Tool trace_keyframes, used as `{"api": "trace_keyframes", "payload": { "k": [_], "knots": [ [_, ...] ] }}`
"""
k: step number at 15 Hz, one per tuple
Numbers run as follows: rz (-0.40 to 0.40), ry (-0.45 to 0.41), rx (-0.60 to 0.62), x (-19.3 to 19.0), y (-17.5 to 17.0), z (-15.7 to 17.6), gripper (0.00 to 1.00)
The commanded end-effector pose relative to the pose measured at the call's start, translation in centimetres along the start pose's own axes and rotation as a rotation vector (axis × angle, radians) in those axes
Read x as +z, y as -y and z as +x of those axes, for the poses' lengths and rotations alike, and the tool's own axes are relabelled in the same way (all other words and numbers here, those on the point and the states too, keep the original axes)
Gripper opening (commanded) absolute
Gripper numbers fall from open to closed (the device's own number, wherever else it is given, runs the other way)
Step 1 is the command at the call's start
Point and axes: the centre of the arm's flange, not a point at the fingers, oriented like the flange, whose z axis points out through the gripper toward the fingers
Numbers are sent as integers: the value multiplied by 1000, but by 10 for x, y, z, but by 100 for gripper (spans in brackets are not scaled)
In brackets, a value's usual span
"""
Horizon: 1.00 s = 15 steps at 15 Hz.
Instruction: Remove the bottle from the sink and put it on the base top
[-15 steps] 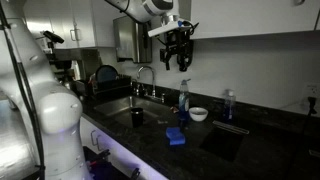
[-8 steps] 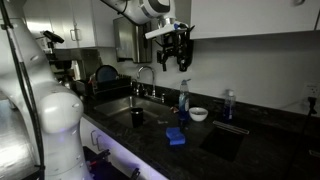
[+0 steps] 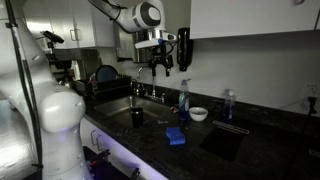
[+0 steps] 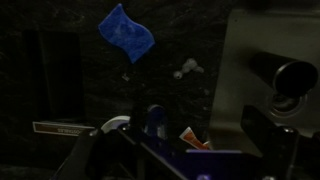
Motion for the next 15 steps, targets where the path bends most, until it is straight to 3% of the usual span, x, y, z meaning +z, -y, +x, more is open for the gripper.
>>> {"api": "trace_keyframes", "payload": {
  "k": [1,6,10,11,15],
  "knots": [
    [53,-19,36,22,49,0,100],
    [86,-12,33,38,98,-12,100],
    [108,-96,-9,41,102,-22,100],
    [83,-46,15,35,104,-10,100],
    [87,-76,5,35,104,-13,100]
  ]
}}
